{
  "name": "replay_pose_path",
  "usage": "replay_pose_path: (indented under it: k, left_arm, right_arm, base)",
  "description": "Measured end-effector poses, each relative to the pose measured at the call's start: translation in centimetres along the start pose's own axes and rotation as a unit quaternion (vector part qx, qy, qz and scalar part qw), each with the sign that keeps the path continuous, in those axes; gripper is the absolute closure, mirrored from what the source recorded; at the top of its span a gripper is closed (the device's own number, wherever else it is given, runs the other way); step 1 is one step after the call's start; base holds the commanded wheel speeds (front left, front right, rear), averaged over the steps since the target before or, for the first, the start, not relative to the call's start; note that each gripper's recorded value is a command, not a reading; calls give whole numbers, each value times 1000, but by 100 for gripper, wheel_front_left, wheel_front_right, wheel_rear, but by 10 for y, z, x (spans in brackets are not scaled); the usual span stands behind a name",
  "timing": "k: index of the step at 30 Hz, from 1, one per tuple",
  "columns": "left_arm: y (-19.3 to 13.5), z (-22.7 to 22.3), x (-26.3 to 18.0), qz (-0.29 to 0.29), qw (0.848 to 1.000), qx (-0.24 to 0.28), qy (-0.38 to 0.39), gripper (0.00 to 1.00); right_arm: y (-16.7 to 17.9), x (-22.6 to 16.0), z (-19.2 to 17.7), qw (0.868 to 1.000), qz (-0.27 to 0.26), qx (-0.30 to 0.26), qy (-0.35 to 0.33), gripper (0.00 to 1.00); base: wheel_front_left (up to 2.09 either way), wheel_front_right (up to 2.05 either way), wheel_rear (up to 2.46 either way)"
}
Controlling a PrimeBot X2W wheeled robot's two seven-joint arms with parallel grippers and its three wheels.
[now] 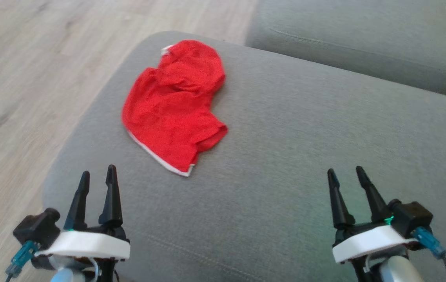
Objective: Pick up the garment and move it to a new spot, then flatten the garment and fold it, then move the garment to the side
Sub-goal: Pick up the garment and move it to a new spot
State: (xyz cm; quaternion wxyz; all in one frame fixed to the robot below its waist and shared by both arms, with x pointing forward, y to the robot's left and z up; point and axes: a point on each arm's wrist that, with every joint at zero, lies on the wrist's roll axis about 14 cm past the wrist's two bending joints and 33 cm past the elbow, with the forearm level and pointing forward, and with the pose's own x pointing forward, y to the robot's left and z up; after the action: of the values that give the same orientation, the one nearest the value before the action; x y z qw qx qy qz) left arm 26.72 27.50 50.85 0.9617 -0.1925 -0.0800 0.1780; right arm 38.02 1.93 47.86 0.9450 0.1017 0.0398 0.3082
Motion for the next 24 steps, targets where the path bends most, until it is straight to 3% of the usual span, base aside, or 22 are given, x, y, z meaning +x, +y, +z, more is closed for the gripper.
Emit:
replay_pose_path:
  k: [10, 24]
  left_arm:
    - [29, 14, -15, 48, 999, 4, -21, 0]
    - [42, 7, -5, 66, 998, 20, -7, 0]
  right_arm:
    - [30, 11, -10, 999, 49, -2, 17, 0]
    - [17, 5, -16, 999, 29, 5, 24, 0]
  base:
    - [0, 0, 0]
    - [0, 0, 0]
